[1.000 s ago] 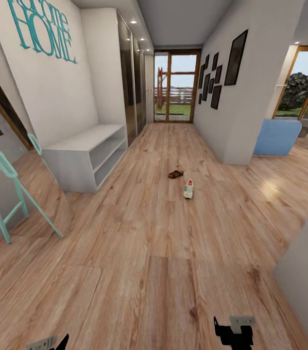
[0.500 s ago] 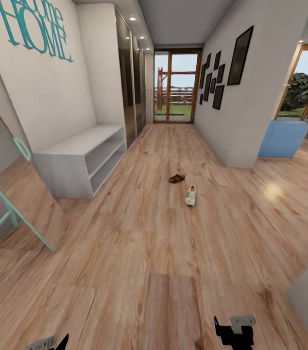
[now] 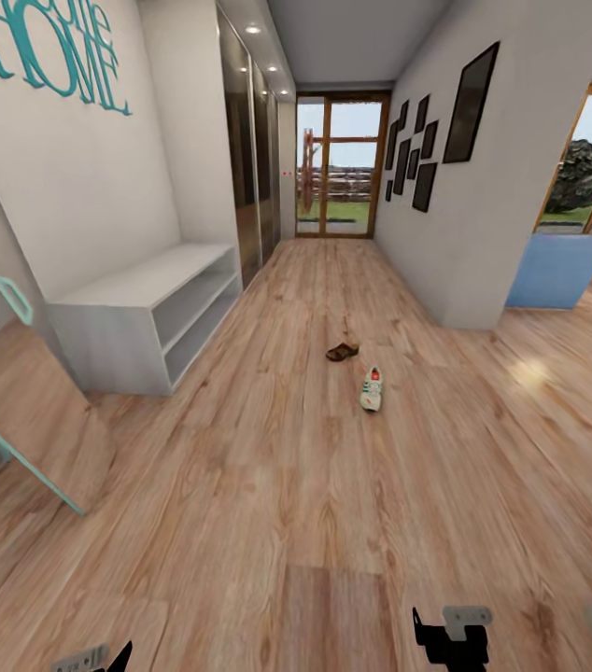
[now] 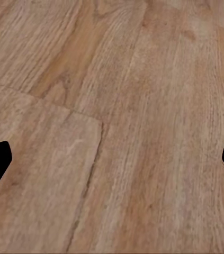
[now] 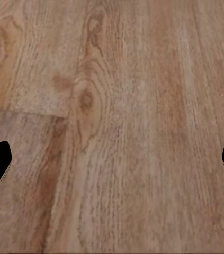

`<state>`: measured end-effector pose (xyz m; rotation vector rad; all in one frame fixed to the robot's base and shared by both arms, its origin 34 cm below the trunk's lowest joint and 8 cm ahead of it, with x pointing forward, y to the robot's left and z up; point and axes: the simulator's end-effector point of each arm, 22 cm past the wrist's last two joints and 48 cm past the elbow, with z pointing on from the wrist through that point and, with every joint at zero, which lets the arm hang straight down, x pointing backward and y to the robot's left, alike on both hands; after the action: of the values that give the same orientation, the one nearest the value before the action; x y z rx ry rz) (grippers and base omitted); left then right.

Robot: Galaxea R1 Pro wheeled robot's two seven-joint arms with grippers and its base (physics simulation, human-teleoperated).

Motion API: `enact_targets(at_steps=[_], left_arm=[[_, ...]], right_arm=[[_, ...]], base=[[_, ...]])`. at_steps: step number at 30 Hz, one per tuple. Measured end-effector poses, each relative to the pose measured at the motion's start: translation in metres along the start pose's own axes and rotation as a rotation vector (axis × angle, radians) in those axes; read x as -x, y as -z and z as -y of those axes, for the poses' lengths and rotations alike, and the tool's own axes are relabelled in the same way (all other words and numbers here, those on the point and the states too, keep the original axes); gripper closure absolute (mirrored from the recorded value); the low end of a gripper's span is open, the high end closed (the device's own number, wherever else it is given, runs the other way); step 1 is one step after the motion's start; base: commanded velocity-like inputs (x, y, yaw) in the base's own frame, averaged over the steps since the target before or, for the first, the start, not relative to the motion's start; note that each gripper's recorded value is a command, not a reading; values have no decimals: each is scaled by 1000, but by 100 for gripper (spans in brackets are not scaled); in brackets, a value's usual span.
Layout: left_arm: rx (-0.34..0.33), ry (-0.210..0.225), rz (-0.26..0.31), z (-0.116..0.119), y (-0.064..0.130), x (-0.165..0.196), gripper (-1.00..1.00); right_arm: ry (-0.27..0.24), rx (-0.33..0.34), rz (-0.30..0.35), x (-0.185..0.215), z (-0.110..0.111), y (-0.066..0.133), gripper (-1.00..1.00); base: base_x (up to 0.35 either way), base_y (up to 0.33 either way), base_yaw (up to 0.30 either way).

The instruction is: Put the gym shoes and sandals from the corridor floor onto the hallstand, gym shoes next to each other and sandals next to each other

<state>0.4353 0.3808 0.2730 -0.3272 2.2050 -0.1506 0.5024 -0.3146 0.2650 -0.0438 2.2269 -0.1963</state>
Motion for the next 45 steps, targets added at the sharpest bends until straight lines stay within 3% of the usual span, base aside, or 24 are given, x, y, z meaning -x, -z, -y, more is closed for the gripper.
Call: enact_targets(at_steps=[27,45], left_arm=[[2,2,1,-1,0,0,-100],[0,1,1,0,0,0,-100]], right_arm=[[0,4,0,0,-1,0,-100],[1,6,0,0,-2,0,-100]], base=[[338,2,0],[334,109,0]])
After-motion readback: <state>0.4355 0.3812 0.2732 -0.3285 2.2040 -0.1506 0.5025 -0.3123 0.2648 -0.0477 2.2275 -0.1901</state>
